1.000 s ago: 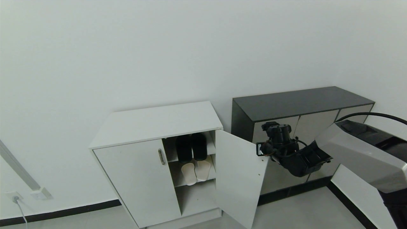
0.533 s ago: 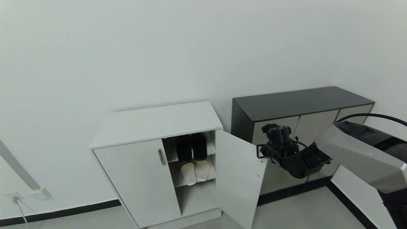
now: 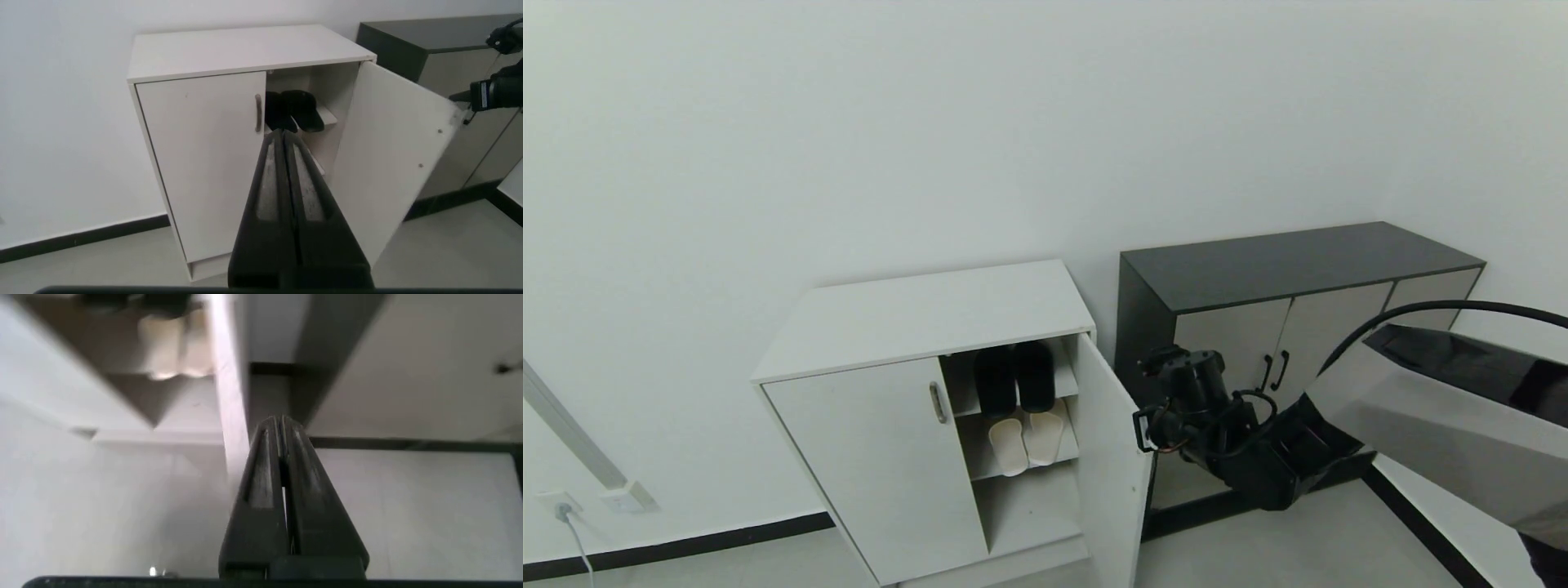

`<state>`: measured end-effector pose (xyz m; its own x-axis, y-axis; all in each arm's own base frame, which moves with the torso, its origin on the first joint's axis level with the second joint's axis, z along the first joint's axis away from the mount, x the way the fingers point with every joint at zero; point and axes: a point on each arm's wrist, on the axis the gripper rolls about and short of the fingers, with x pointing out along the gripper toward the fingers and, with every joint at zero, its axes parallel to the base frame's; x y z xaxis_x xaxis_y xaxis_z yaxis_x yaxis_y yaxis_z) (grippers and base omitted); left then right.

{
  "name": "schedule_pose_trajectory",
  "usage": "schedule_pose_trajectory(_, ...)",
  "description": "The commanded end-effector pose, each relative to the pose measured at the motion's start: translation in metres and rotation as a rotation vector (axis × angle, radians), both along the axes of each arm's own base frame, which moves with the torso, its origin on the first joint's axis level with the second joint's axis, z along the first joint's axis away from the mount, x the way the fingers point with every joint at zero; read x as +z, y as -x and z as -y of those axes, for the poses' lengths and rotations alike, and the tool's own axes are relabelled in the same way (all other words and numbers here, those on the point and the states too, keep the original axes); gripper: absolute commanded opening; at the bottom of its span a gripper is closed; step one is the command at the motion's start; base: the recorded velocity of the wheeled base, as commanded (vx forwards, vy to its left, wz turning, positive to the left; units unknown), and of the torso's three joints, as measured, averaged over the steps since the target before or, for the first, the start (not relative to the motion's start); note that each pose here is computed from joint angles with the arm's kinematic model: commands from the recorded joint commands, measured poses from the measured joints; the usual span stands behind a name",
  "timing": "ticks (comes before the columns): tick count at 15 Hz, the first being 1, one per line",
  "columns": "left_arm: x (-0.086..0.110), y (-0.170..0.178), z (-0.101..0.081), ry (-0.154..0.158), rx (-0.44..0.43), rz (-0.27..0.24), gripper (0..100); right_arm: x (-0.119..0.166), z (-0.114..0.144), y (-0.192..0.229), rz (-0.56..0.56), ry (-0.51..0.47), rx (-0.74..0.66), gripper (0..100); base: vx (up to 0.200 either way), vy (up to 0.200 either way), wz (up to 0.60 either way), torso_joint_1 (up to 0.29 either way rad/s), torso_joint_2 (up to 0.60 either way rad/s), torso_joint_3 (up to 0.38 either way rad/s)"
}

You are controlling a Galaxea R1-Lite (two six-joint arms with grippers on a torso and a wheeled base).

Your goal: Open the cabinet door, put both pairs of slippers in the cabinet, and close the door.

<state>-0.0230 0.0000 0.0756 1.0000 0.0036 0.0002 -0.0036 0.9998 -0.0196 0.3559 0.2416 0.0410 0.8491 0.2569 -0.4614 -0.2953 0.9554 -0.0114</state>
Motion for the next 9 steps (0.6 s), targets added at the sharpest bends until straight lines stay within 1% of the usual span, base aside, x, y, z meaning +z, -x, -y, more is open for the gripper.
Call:
schedule_pose_trajectory(1, 0.0, 0.0, 0.0, 0.0, -0.001, -0.002, 0, 0.015, -0.01, 0.018, 0.012, -0.019, 0.041, 0, 0.0, 0.0, 0.0, 0.0, 0.0, 0.0)
schedule_pose_trajectory(6, 0.0, 0.0, 0.0, 0.0, -0.001, -0.002, 0, 0.026, -0.036, 0.054, -0.007, -0.077, 0.142, 0, 0.0, 0.0, 0.0, 0.0, 0.0, 0.0)
schedule_pose_trajectory(7, 0.0, 0.0, 0.0, 0.0, 0.001, -0.002, 0, 0.034, -0.041, 0.068, -0.02, -0.11, 0.197, 0, 0.0, 0.0, 0.0, 0.0, 0.0, 0.0)
schedule_pose_trajectory(9, 0.0, 0.0, 0.0, 0.0, 0.001, -0.002, 0, 0.045, -0.042, 0.077, -0.011, -0.131, 0.22, 0, 0.0, 0.0, 0.0, 0.0, 0.0, 0.0)
